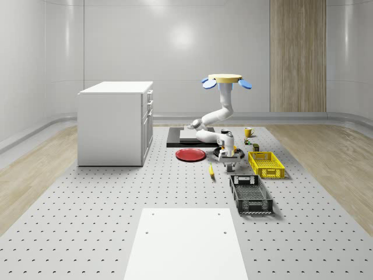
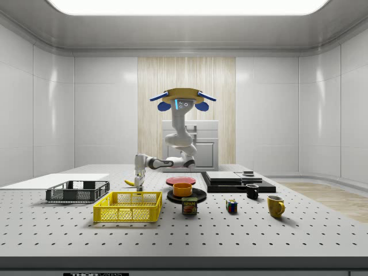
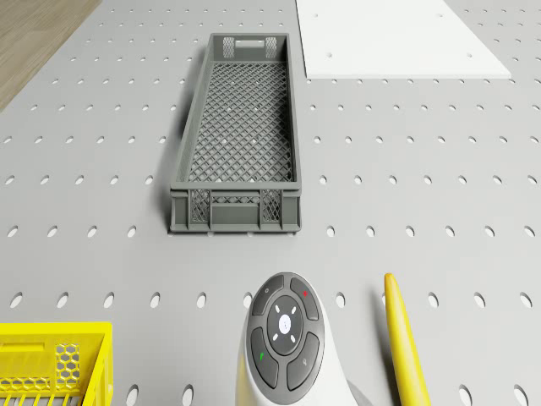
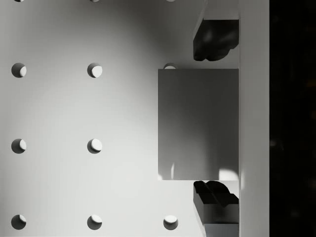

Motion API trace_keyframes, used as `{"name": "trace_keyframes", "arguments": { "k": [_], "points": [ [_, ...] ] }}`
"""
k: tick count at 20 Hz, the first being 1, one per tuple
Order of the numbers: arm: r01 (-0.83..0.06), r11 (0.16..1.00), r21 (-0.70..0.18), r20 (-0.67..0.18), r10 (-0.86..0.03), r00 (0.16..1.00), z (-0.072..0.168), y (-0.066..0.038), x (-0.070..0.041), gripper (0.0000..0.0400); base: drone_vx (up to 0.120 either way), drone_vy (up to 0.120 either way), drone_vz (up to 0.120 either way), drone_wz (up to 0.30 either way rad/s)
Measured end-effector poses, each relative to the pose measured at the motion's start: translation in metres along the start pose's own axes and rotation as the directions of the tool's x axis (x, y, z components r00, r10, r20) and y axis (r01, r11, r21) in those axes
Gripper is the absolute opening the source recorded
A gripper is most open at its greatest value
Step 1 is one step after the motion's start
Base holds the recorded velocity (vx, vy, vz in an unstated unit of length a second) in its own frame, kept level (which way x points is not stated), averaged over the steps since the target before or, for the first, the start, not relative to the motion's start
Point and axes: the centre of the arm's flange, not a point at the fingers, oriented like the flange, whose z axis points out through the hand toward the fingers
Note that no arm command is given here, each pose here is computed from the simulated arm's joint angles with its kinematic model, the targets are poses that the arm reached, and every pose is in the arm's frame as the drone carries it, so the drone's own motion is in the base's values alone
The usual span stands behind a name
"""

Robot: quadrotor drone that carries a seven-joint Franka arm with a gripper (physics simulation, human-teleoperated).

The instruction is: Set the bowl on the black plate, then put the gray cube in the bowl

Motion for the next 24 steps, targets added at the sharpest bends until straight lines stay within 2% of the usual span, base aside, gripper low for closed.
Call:
{"name": "trace_keyframes", "arguments": {
  "k": [2,5,12,19,24],
  "points": [
    [0.0,1.0,0.0,0.0,0.0,1.0,0.0,0.0,0.0,0.0297,0.0,0.0,0.0,0.0],
    [0.0,1.0,0.0,0.0,0.0,1.0,0.0,0.0,0.0,0.0272,0.0,0.0,0.0,0.0],
    [0.0,1.0,0.0,0.0,0.0,1.0,-0.01,0.001,-0.001,0.0254,0.0,0.0,0.0,0.0],
    [0.0,1.0,0.0,0.0,0.0,1.0,-0.029,0.001,-0.001,0.0251,0.0,0.006,0.12,0.0],
    [0.0,1.0,0.0,0.0,0.0,1.0,-0.034,0.001,-0.001,0.025,-0.112,0.12,0.104,0.0]
  ]
}}
